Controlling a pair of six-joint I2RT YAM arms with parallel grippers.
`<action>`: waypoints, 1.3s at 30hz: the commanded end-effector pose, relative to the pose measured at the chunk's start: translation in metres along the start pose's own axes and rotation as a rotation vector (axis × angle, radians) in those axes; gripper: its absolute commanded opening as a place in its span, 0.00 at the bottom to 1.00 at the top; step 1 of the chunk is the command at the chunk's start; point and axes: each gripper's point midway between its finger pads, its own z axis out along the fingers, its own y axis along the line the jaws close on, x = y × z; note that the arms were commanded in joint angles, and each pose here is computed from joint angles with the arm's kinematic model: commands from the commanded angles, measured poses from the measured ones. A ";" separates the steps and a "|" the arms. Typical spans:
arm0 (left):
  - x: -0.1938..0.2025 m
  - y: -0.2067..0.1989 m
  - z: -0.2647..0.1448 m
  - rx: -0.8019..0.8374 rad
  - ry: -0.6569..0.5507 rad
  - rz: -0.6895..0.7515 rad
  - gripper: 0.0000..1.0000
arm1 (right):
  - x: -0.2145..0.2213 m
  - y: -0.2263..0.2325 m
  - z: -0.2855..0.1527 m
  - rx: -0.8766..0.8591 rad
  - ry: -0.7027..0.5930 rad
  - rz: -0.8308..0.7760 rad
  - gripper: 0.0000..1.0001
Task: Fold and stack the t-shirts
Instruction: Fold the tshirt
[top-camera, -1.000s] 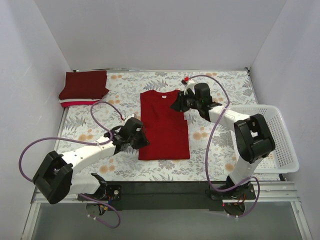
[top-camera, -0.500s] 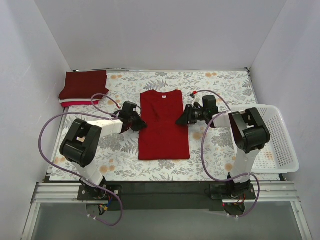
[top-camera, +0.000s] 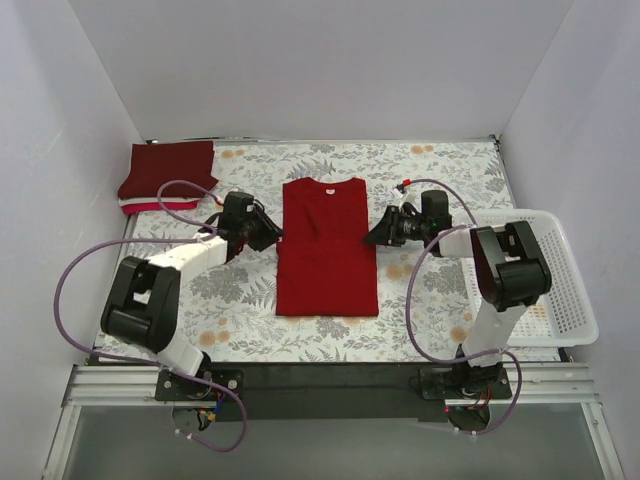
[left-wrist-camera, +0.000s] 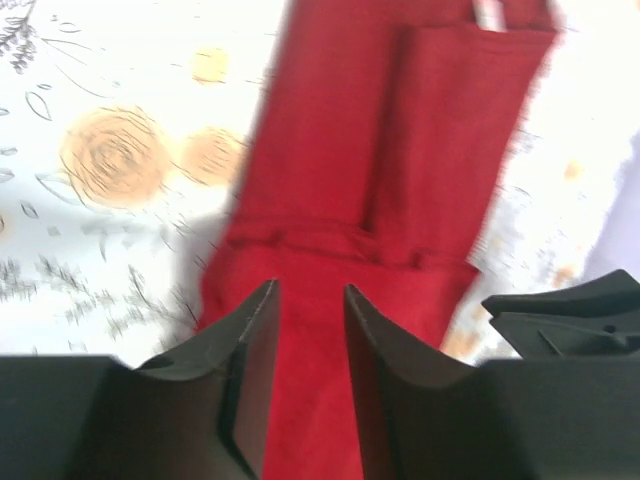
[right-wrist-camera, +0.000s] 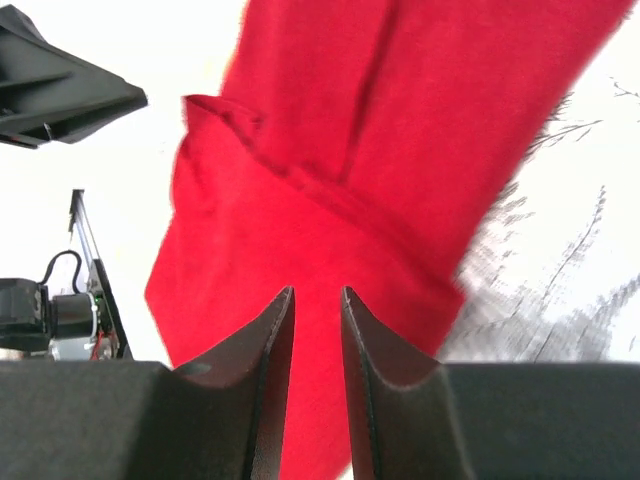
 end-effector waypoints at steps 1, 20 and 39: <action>-0.001 -0.024 -0.044 0.074 -0.014 0.074 0.32 | -0.011 0.030 -0.024 0.010 -0.070 -0.086 0.32; 0.122 0.083 -0.110 -0.337 0.168 0.293 0.56 | 0.135 0.040 -0.101 0.599 0.152 -0.082 0.56; 0.155 0.103 -0.089 -0.434 0.247 0.367 0.24 | 0.154 0.038 -0.088 0.728 0.209 -0.118 0.55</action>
